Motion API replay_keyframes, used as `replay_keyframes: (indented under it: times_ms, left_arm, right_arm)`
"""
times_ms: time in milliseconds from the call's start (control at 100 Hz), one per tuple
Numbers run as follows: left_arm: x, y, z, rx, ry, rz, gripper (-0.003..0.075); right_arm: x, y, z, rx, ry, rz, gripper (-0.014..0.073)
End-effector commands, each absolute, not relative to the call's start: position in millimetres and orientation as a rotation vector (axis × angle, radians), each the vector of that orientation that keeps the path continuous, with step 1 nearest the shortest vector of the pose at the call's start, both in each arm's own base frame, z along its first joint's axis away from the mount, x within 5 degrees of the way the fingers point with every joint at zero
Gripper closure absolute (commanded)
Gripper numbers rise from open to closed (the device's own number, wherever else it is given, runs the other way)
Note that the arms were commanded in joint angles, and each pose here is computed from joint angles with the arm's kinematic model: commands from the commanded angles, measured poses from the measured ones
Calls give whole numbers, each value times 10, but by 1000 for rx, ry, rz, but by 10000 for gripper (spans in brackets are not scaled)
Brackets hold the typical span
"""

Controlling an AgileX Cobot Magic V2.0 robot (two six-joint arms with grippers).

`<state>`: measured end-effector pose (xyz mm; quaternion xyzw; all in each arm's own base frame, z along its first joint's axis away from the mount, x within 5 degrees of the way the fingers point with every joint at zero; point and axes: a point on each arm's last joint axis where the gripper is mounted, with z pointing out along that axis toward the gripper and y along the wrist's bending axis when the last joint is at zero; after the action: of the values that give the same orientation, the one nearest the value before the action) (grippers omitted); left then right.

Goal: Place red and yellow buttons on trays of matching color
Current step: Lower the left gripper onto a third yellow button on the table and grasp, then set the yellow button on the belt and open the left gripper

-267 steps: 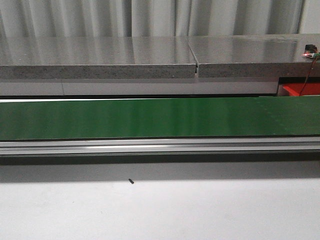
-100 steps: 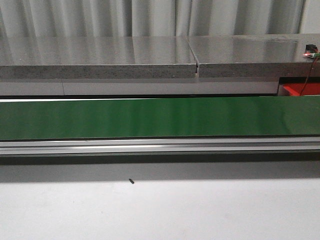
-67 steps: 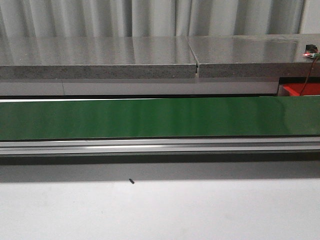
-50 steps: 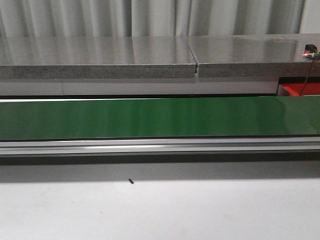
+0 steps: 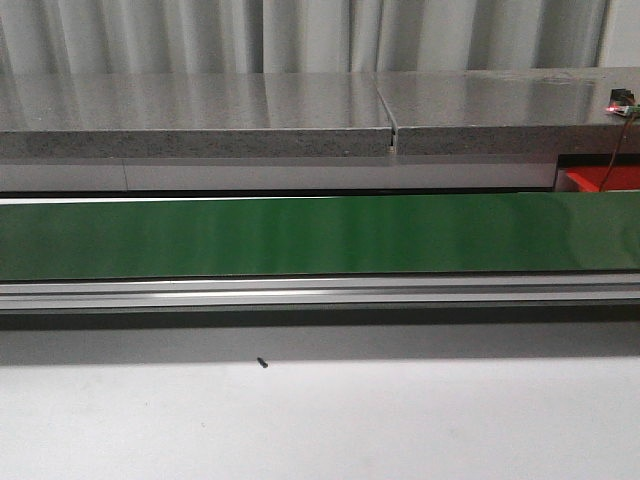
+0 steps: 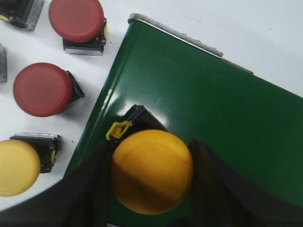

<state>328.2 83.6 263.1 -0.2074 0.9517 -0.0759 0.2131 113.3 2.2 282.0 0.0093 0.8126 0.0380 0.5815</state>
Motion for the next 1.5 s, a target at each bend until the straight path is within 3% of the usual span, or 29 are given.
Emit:
replay_keyframes:
  times_ms: [0,140,340,430,680,910,1190,1490]
  left_arm:
    - [3325,802,2829,-550,2543,-218,616]
    - [3327,803,2831,-550,2539,-217,568]
    - [3315,784,2834,-561,2548,-244,241]
    - [3292,777,2889,-557,2531,-244,171]
    - [3193,795,3252,-534,2421,-221,174]
    - [3141,1104,3522,-590,2333,-133,174]
    - [3056,1629,3290,-789,2357,-82,174]
    - [3215,1931,2793,-901,2425,-90,174]
  right_arm:
    - [1148,-2,2960,31,1815,59,661]
    - [1148,-2,2960,31,1815,59,661]
    - [1148,-2,2960,31,1815,59,661]
    - [1148,-2,2960,31,1815,59,661]
    - [1148,-2,2960,31,1815,59,661]
    - [1148,-2,2960,31,1815,59,661]
    - [1148,-2,2960,31,1815,59,661]
    - [1148,-2,2960,31,1815,59,661]
